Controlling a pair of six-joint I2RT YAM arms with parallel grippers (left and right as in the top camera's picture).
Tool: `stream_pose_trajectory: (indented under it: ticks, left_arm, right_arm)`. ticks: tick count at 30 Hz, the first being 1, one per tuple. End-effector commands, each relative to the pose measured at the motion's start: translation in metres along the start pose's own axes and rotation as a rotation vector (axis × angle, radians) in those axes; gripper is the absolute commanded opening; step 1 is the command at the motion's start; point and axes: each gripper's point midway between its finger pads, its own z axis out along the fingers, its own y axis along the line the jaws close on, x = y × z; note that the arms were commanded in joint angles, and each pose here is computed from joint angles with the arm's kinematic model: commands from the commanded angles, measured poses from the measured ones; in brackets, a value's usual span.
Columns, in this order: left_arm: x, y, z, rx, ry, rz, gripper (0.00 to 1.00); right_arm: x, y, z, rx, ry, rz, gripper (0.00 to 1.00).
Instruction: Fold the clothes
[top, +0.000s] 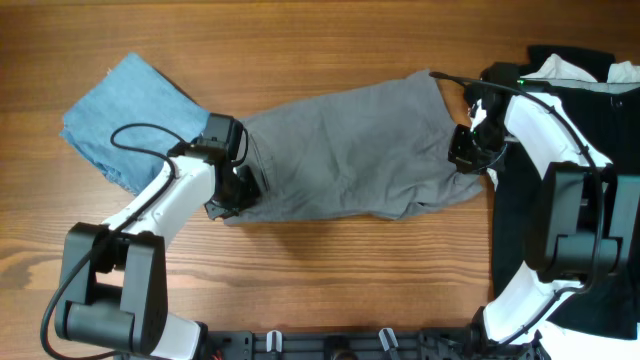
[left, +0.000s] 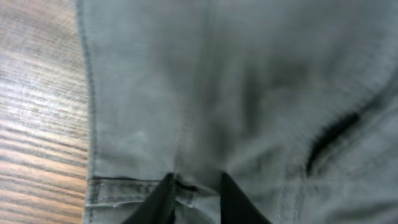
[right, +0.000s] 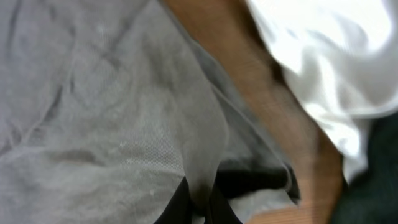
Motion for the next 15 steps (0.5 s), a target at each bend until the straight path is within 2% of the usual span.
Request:
stream_pose_trajectory:
  ticks: [1,4,6,8,11,15]
  left_arm:
    - [0.0,0.021,0.011,-0.077,-0.038,-0.072,0.13]
    - [-0.002,0.022,0.013,-0.082,-0.051,-0.07,0.13]
    - [-0.003,0.024,0.013,-0.093,-0.059,-0.07,0.12]
    - [-0.004,0.026,0.012,-0.103,-0.068,-0.069,0.12]
    - [-0.007,0.013,0.006,-0.038,-0.05,-0.019,0.08]
    - [-0.013,-0.022,-0.023,0.099,-0.038,0.08,0.14]
  right_arm:
    - [0.013,-0.025,-0.005,0.048,0.054,0.107,0.04]
    - [0.027,-0.054,-0.012,0.162,0.1,0.134,0.05]
    - [0.033,-0.067,-0.015,0.221,0.117,0.171,0.14]
    - [0.035,-0.066,-0.015,0.204,0.129,0.176,0.25]
    - [0.034,-0.044,-0.014,0.068,0.14,0.075,0.27]
    - [0.027,-0.036,-0.025,0.021,0.083,0.057,0.29]
